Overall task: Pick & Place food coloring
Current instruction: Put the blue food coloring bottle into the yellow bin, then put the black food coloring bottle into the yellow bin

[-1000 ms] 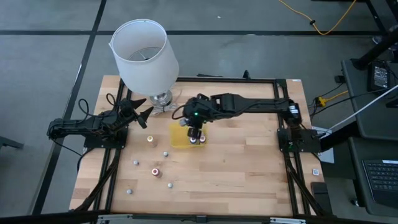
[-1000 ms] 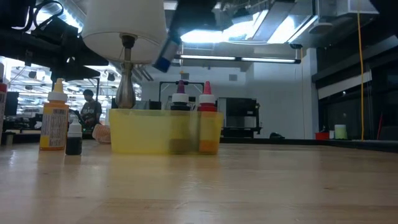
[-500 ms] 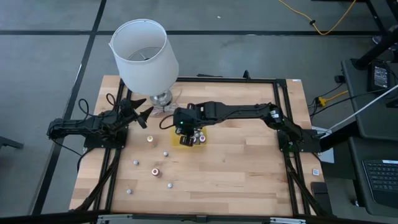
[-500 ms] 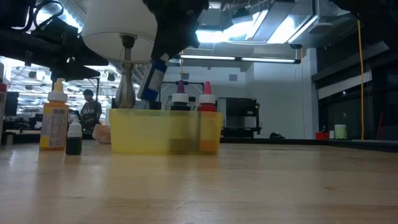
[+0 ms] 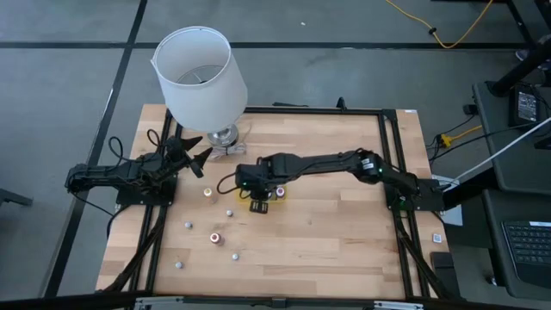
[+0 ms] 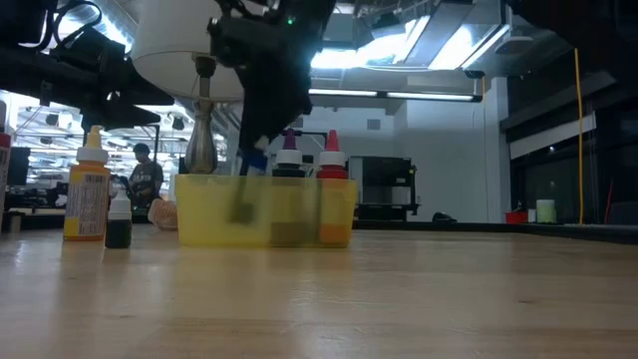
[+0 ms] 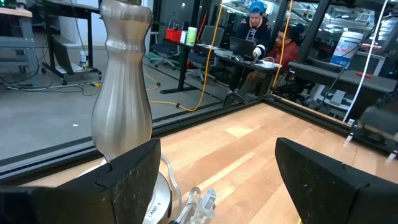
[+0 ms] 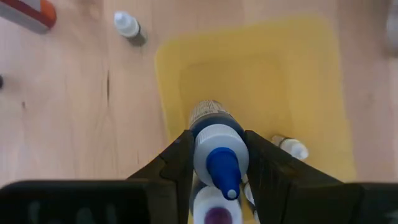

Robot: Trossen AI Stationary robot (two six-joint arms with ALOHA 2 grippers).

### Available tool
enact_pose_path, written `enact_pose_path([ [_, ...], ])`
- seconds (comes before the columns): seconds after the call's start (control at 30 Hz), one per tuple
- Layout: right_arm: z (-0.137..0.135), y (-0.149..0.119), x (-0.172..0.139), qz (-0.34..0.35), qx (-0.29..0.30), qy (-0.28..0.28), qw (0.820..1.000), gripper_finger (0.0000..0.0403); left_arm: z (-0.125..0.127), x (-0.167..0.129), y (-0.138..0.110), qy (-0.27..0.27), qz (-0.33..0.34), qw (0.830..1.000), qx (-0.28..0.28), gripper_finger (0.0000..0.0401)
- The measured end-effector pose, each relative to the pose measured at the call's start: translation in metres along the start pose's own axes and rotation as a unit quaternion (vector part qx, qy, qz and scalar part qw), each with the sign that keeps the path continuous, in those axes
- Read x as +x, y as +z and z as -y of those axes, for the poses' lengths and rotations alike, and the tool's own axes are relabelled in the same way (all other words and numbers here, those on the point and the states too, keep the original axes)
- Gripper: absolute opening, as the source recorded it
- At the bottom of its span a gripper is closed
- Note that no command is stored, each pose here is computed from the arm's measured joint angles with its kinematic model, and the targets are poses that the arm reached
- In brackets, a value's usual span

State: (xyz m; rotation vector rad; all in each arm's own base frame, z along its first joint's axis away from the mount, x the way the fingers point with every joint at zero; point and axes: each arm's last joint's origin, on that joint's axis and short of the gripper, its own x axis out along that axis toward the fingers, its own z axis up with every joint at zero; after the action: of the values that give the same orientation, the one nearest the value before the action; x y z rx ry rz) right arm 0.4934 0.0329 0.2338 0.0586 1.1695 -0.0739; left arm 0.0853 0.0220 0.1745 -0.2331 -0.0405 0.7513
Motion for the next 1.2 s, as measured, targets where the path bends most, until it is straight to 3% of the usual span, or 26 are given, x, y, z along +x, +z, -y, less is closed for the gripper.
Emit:
enact_pose_path([
  [0.37,-0.004,-0.006,0.012,-0.034,-0.02,0.005,0.999,0.0122,0.0,0.0,0.0,0.0,0.0,1.0,0.0,0.0311],
  [0.8,-0.004,-0.007,0.01,-0.035,-0.045,0.009,0.998,0.0228,0.0,0.0,0.0,0.0,0.0,1.0,0.0,0.0312],
  [1.03,0.005,-0.002,-0.022,-0.004,-0.05,-0.004,0.999,0.0235,0.0,0.0,0.0,0.0,0.0,1.0,0.0,0.0311],
  [1.2,0.018,0.001,-0.052,0.032,-0.014,-0.016,0.999,0.0236,0.0,0.0,0.0,0.0,0.0,1.0,0.0,0.0313],
])
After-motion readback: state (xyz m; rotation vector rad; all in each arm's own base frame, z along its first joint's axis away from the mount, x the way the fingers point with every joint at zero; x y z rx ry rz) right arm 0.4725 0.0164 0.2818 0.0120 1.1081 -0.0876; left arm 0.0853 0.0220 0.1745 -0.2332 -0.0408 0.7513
